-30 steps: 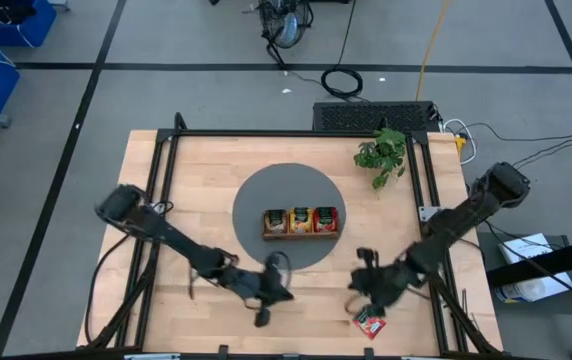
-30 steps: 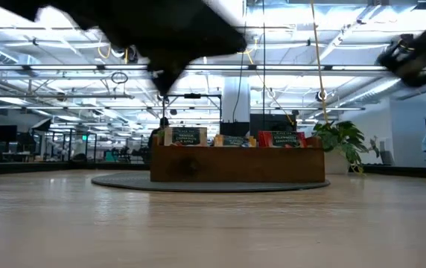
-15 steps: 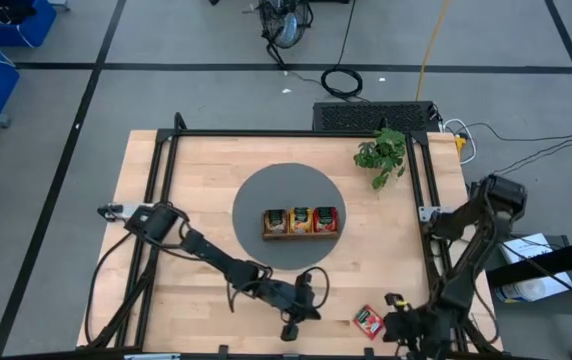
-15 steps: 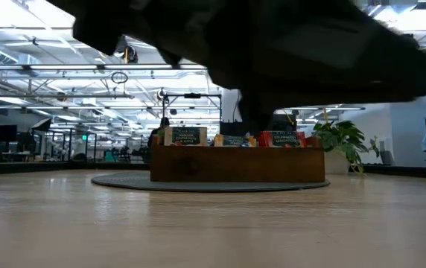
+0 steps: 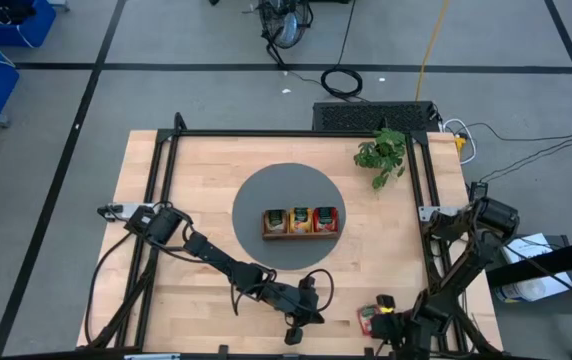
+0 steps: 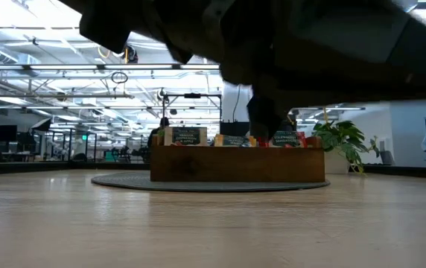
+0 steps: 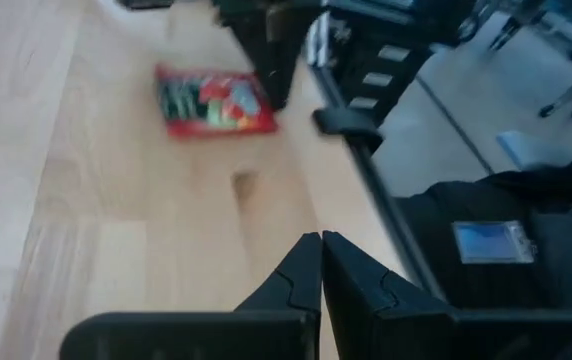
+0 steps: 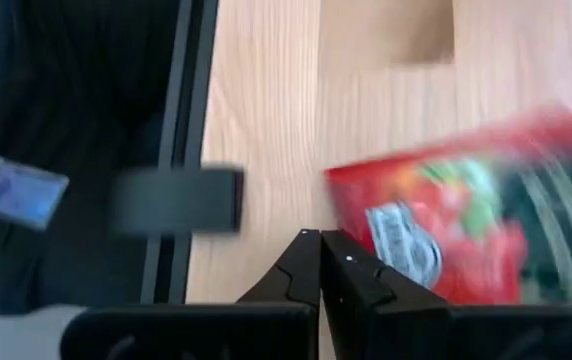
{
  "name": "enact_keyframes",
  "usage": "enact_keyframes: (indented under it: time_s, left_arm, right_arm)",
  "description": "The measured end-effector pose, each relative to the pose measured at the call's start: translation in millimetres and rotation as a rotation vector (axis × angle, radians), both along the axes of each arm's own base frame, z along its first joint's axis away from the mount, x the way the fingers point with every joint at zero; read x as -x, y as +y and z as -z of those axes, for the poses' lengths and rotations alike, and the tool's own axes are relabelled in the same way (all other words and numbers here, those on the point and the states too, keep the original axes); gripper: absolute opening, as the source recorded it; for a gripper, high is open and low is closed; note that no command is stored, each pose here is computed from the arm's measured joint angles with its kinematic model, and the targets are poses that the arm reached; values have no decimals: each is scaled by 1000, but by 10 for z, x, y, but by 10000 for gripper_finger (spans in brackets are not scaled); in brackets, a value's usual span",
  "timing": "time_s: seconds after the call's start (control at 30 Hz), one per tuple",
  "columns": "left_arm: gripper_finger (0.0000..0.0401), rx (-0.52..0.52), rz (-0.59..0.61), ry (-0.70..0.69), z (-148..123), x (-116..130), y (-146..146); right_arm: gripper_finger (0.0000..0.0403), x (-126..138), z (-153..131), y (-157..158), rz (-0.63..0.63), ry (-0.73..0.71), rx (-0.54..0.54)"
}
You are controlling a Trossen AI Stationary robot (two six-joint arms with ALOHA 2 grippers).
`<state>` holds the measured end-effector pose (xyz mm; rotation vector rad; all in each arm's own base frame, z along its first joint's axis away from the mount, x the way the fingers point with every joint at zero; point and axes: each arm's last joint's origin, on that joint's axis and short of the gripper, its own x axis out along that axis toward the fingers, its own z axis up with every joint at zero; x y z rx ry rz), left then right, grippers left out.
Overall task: Pick & Place Tea
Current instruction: Put the red tea sachet into the right section of the wooden organizer
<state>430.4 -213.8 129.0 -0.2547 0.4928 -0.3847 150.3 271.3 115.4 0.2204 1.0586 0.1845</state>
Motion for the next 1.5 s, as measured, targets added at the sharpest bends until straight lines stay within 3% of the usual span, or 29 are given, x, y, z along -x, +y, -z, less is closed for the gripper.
enact_keyframes:
  time_s: [0.2,0.33,0.53,0.67,0.87,1.0,1.13,1.5]
  left_arm:
    - [17,-25,-35,48,47,19,14]
    - [17,-39,-38,71,70,39,0]
    - [17,-46,-27,71,73,58,-33]
    - [11,-51,5,78,80,56,-21]
    - [14,-85,13,86,99,65,-14]
    - [24,-107,-9,74,98,60,-6]
    - [25,-125,-45,67,99,54,8]
    - [26,-127,-51,67,100,54,10]
  right_arm:
    - [0,-216,42,-57,-19,-98,47]
    - [0,-302,43,-131,-4,-81,61]
    - [0,-307,-101,-121,-107,-114,48]
    - [0,-282,-396,-102,-72,-149,-22]
    - [0,-109,-583,-9,-41,-5,-136]
    - [0,48,-501,-41,66,170,-125]
    - [0,107,-451,-118,160,142,-37]
    - [0,111,-84,-430,188,274,46]
